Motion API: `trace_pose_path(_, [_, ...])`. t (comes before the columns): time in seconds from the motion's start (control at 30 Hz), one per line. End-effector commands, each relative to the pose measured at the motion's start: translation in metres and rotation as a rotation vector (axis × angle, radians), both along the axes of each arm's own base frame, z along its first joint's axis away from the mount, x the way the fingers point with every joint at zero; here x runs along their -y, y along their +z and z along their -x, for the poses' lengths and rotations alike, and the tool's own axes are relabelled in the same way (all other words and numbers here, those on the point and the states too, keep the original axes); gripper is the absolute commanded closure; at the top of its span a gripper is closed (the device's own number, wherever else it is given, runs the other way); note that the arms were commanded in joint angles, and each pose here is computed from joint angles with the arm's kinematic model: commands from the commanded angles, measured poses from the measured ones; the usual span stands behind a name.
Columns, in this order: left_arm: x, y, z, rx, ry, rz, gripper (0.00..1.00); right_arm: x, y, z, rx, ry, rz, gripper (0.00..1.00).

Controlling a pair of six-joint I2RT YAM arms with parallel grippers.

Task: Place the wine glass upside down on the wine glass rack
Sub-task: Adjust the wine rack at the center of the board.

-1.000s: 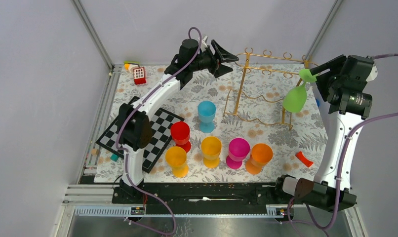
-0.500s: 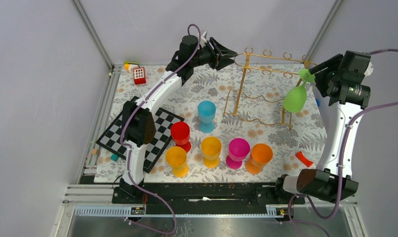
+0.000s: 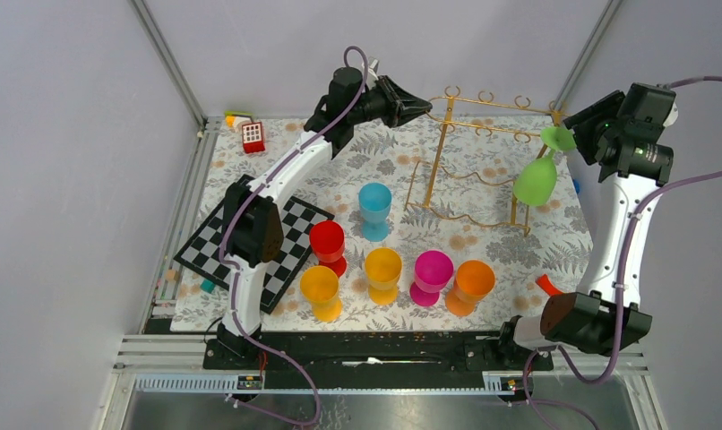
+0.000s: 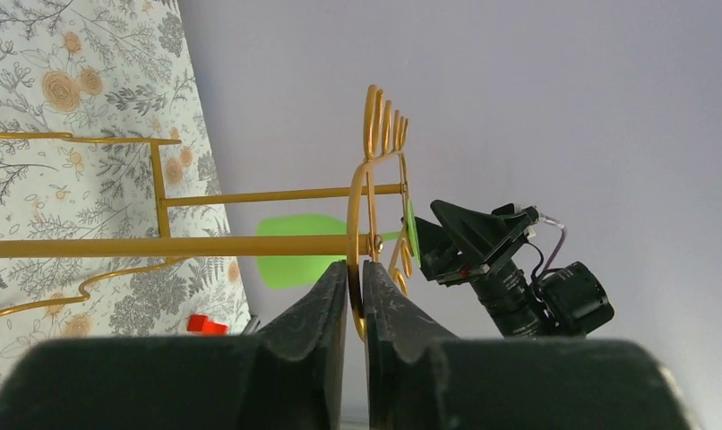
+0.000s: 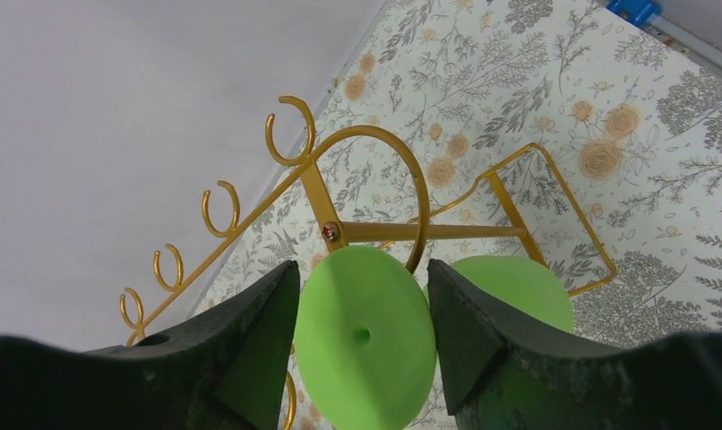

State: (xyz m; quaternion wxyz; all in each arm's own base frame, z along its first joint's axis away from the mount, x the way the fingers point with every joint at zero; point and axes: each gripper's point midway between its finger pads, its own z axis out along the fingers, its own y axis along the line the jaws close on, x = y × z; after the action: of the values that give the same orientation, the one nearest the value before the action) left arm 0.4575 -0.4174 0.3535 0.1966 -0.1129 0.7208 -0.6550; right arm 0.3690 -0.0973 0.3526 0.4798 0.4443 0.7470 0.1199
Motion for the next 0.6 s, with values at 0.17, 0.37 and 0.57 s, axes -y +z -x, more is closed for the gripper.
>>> trace_pose_path(0.17, [-0.008,0.036,0.013,0.088,0.005,0.062,0.99,-0.009,0.028,-0.027,0.097,0.125,0.006,0.47])
trace_pose_path(0.37, [-0.015,0.034,0.017,0.062,0.038,0.055,1.0,-0.014,0.033,-0.038,0.121,0.17,-0.008,0.52])
trace_pose_path(0.57, [-0.025,0.037,0.026,0.024,0.087,0.064,1.0,-0.016,0.035,-0.051,0.133,0.211,-0.013,0.52])
